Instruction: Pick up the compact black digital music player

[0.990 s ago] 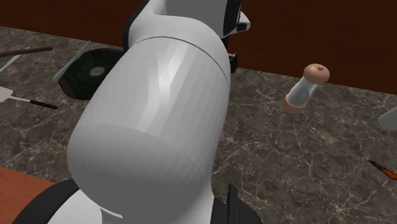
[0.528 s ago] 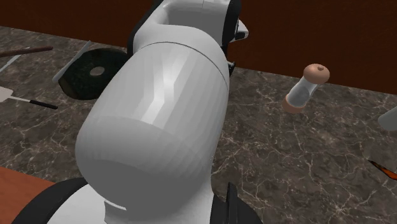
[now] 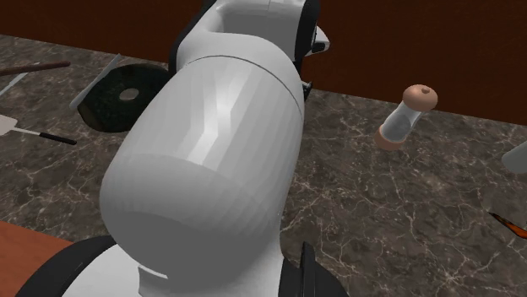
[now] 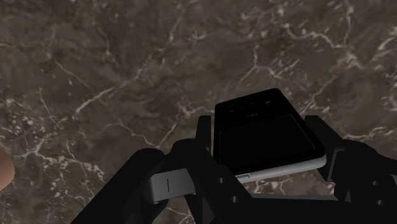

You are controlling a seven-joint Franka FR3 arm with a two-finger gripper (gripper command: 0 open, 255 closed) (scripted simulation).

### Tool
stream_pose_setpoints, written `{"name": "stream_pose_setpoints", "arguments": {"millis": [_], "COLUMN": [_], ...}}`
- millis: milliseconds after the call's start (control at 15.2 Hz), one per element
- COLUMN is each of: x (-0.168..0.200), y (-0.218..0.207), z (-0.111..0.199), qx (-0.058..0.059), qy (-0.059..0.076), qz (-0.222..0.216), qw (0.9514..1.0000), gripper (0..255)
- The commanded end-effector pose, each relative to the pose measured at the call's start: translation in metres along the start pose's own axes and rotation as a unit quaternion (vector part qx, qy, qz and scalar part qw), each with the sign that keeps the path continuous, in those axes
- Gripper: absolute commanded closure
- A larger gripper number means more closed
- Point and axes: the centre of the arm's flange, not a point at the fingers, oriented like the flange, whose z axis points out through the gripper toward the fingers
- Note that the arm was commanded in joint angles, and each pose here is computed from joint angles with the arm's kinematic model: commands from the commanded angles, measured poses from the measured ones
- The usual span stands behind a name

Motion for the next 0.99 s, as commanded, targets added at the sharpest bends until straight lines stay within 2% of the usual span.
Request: {"name": "stream_pose_setpoints", "arguments": {"millis": [0, 924], "x": [0.000, 0.002], "y": [0.000, 0.002], "z": [-0.005, -0.079], "qx": [0.000, 0.000], "qy": [0.000, 0.000], "qz": [0.000, 0.000], "qw": [1.0000, 1.0000], "gripper": [255, 255]}}
